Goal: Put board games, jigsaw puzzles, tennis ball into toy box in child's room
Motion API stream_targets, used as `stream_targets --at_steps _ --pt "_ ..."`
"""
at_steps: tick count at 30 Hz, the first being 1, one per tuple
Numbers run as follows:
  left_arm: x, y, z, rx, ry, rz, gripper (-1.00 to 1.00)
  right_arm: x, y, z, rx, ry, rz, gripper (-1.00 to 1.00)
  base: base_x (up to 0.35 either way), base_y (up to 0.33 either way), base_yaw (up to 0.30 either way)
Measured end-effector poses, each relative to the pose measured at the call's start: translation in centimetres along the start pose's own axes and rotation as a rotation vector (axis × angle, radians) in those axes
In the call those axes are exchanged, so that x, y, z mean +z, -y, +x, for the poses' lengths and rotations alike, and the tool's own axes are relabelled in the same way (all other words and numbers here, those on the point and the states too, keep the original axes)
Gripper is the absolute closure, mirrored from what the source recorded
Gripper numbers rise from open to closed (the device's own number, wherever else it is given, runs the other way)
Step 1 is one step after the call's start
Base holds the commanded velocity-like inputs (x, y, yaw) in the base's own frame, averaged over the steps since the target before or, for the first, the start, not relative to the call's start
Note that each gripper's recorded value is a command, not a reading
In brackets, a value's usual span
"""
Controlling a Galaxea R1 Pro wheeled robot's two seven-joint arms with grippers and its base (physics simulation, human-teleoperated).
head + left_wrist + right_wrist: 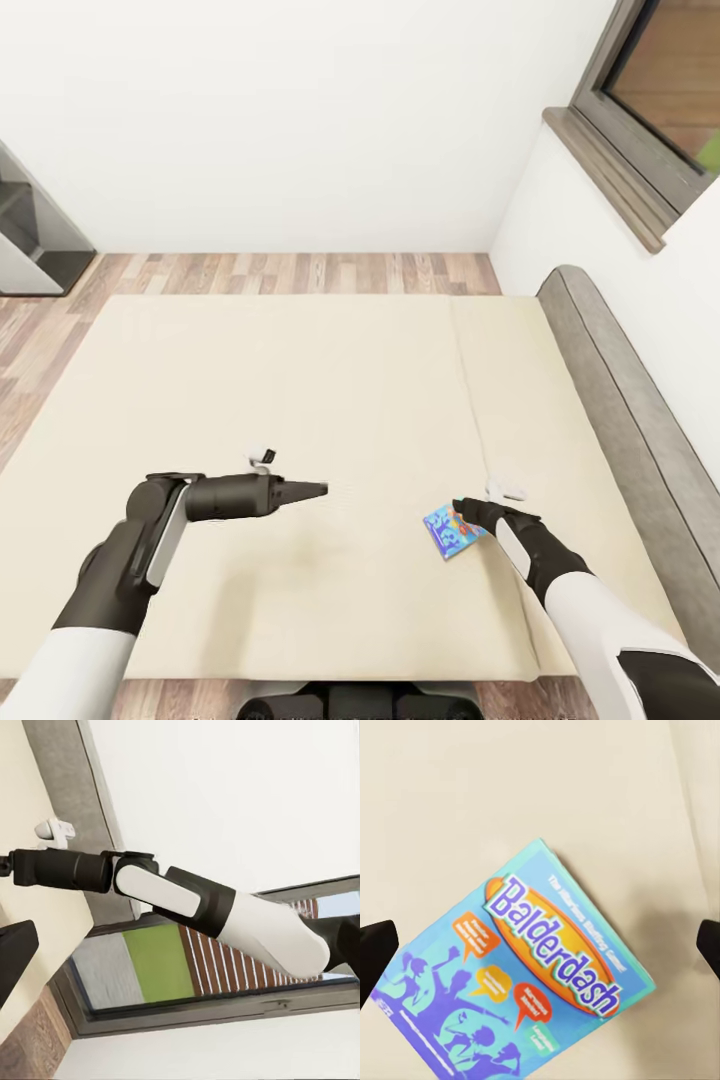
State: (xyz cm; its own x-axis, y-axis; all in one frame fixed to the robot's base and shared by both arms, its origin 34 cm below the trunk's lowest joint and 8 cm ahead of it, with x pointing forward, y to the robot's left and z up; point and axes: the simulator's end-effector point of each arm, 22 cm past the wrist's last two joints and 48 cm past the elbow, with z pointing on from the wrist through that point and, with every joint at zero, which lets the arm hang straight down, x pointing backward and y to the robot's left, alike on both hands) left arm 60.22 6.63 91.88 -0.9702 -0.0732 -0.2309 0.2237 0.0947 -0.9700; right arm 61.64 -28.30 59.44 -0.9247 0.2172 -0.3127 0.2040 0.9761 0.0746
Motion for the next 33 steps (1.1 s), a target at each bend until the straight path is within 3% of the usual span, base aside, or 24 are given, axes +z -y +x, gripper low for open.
stream_targets --at_steps 4,11,18,33 --pt "-0.8 1.6 0.2 0.057 -0.015 0.002 -1.00 0.2 0.0 0.4 0.000 -0.007 0.000 -1.00 0.000 0.000 0.000" --pt "-2.8 4.7 1.6 0.076 -0.037 0.106 -1.00 0.6 0.1 1.0 0.000 -0.018 0.002 -1.00 0.000 0.000 0.000" --pt "-3.9 4.0 1.8 0.072 -0.039 0.086 -1.00 1.0 0.2 1.7 0.000 -0.030 0.005 -1.00 0.000 0.000 0.000" --pt "-4.0 2.8 2.2 0.048 -0.040 0.080 -1.00 1.8 0.8 3.0 0.000 -0.053 0.013 -1.00 0.000 0.000 0.000"
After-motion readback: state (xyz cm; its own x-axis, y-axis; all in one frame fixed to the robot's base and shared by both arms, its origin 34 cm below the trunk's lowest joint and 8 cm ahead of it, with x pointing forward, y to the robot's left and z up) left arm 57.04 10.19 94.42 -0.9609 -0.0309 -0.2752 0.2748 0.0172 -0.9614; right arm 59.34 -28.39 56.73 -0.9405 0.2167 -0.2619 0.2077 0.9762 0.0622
